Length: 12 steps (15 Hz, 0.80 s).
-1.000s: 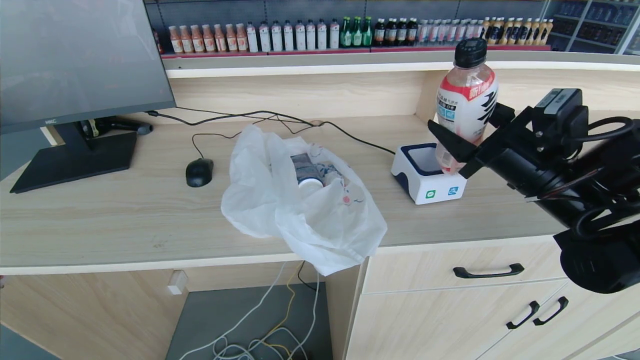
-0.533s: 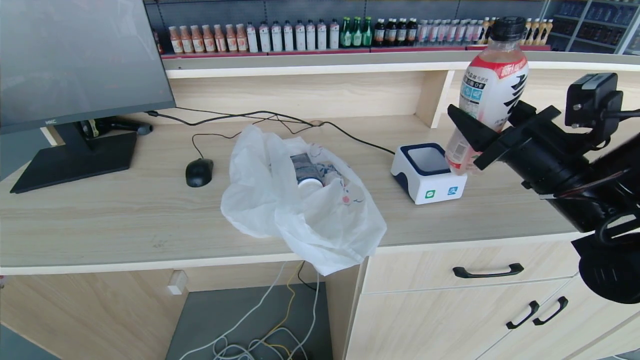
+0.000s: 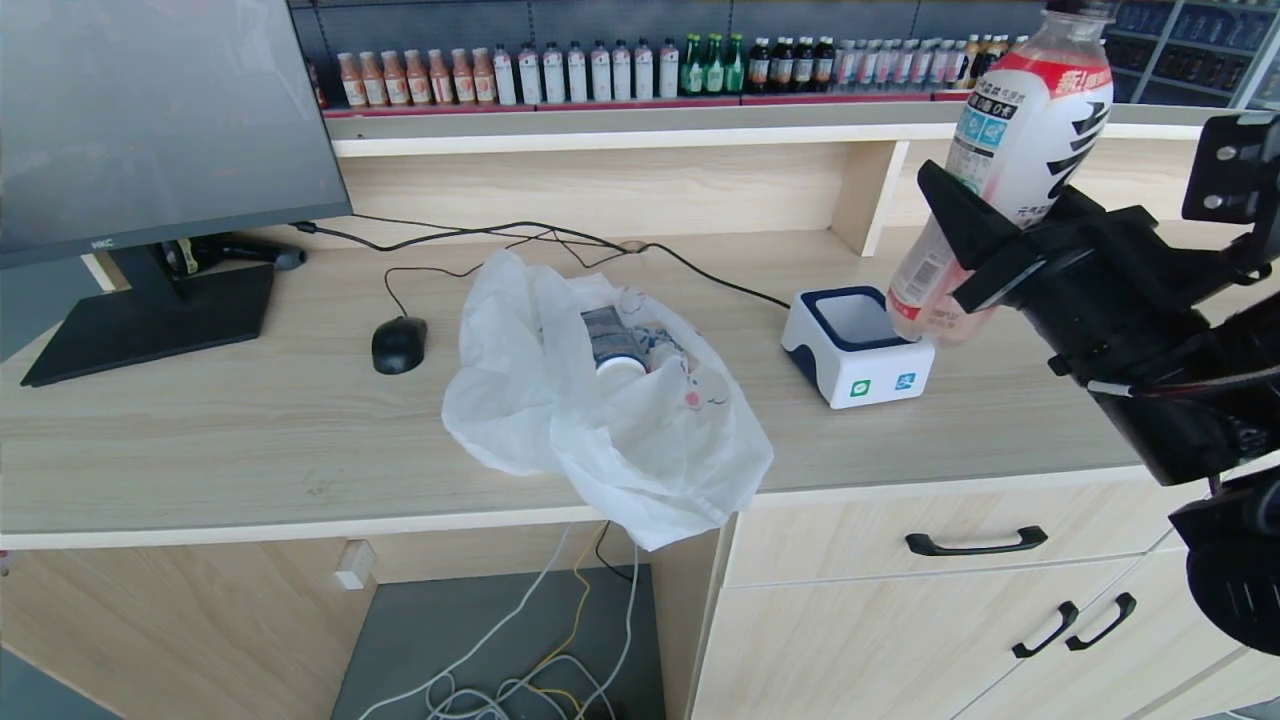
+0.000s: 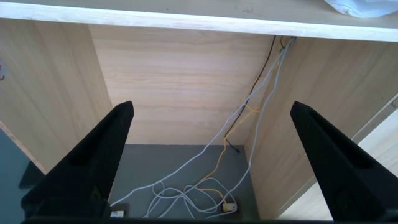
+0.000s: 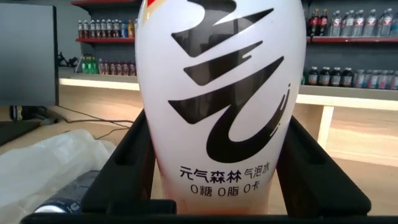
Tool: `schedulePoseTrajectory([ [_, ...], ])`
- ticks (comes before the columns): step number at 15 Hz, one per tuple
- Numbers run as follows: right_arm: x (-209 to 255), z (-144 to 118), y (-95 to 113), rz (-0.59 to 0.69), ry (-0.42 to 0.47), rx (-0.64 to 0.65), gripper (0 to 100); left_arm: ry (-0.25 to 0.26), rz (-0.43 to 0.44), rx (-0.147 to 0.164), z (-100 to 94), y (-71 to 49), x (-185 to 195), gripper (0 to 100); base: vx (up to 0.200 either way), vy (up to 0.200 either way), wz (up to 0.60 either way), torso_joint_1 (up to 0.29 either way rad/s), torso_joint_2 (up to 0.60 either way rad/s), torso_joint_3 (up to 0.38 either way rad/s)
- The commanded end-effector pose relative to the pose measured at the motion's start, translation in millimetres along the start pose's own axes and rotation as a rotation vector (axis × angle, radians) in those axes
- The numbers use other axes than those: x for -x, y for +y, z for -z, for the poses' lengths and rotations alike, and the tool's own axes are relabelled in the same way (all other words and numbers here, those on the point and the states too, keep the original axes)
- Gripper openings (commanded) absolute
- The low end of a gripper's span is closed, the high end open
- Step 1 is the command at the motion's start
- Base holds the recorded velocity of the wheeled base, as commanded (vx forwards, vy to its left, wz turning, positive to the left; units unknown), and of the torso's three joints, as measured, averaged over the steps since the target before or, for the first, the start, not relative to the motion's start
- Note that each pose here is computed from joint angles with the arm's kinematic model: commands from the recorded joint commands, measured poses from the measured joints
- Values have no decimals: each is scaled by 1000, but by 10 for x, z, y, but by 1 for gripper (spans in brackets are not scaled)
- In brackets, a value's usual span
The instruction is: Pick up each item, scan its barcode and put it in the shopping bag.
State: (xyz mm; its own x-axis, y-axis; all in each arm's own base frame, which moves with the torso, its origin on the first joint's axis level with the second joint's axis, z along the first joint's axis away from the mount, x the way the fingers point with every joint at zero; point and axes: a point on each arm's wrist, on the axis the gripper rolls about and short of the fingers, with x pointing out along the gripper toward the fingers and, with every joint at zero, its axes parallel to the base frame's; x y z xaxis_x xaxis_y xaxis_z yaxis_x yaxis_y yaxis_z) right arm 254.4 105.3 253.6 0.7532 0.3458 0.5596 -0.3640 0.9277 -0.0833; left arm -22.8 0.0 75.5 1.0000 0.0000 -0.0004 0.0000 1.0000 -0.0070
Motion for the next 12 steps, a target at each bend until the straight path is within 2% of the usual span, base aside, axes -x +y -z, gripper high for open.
schedulePoseTrajectory([
  [1, 8, -56, 42, -11, -16, -12, 0, 0, 0, 2, 0, 0, 0, 100, 0, 0, 0, 0, 0, 0],
  [12, 55, -164, -15, 5, -39, -22, 0, 0, 0, 1, 0, 0, 0, 100, 0, 200, 0, 2, 1, 2],
])
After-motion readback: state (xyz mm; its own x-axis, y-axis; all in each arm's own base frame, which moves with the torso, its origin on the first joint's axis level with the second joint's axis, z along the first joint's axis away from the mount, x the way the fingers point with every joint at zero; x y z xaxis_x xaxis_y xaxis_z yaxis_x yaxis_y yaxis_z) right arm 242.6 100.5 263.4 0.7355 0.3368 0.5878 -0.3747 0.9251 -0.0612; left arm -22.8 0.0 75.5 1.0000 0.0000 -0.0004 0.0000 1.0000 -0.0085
